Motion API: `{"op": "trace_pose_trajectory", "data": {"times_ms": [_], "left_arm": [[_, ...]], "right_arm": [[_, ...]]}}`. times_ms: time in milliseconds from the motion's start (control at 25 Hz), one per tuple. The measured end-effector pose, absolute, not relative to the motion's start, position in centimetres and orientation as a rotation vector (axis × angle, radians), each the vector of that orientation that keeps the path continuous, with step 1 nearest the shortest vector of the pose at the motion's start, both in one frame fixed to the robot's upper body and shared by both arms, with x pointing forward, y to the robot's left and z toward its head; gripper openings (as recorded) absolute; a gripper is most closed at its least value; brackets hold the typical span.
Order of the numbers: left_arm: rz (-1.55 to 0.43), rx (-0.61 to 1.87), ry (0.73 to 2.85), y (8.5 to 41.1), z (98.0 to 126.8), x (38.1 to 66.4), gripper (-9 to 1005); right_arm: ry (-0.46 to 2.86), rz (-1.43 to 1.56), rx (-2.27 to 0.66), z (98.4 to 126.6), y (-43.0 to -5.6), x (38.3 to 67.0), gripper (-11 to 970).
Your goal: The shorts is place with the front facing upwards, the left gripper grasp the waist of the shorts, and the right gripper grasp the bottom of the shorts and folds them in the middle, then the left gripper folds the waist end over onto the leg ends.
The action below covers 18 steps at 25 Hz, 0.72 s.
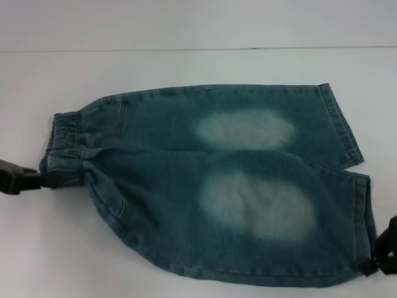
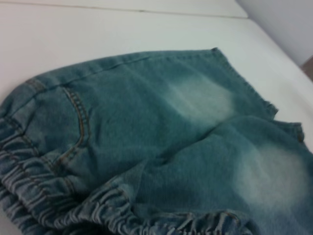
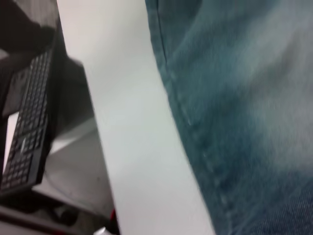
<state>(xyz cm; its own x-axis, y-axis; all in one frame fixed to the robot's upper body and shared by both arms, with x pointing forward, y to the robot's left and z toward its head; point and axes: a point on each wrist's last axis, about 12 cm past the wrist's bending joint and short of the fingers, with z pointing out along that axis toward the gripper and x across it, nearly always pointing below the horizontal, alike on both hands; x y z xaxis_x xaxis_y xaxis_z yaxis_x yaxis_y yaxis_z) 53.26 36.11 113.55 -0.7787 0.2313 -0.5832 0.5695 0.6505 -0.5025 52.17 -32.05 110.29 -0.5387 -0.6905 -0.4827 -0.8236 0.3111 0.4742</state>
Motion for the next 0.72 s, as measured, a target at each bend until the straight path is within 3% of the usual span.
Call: {"op": "trace_pose_trajectory", "data": {"times_ms": [400, 720], "left_arm": [[-0.884, 0.336, 2.388, 37.3, 114.2, 55.4, 13], [-0.77, 0.221, 2.35, 37.1, 113.4, 57.3, 13]], "right_arm": [[2.229, 0.936, -1.027, 111.3, -34.2, 54.2, 43], [2.15, 0.871, -0.642, 109.9, -35.1, 55.7, 43]]}}
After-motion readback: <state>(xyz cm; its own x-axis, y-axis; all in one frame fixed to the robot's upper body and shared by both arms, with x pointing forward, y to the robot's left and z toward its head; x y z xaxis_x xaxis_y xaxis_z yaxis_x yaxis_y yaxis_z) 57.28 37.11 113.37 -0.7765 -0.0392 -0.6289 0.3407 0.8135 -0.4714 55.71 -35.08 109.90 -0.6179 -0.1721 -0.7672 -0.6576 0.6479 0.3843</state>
